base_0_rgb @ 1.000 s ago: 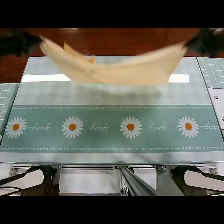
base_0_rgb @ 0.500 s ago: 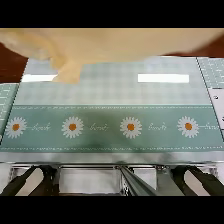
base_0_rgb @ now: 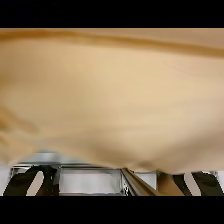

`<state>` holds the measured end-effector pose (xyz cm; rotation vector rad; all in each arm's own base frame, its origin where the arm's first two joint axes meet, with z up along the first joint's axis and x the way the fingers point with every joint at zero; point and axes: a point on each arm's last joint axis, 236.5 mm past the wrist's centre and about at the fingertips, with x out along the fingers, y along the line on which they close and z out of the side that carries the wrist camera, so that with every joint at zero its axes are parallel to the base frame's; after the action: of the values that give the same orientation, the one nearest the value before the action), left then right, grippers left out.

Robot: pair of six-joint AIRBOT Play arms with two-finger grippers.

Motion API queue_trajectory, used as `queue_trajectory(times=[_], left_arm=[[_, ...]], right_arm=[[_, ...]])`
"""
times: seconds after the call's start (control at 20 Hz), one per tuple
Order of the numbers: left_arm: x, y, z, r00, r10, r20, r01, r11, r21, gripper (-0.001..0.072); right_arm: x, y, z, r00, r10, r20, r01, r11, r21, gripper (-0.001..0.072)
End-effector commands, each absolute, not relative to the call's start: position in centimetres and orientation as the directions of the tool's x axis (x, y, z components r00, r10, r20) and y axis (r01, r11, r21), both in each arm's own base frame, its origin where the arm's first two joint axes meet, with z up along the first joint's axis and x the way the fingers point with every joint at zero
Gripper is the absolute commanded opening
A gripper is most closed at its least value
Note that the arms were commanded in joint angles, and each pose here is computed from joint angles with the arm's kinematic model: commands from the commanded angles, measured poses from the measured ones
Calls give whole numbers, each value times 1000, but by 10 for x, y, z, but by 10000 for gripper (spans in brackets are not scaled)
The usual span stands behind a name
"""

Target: Fold the shirts.

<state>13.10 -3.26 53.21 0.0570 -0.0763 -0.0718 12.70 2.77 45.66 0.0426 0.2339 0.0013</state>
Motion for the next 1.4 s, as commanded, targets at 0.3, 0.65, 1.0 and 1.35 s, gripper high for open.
queue_trajectory(times=[0.3,0.65,1.0,1.35], left_arm=[[249,-11,326,850,-38,-526,21,999,-39,24],[415,-23,179,757,-58,-650,-10,995,-101,24],[536,-25,90,765,-51,-642,-199,929,-312,24],[545,-32,11,640,-77,-764,-281,903,-326,24]], right_arm=[[196,38,330,776,173,-606,-72,980,188,34],[361,16,183,633,294,-717,-18,931,365,34],[525,15,73,588,334,-737,82,882,464,34],[547,35,4,430,426,-796,133,842,523,34]])
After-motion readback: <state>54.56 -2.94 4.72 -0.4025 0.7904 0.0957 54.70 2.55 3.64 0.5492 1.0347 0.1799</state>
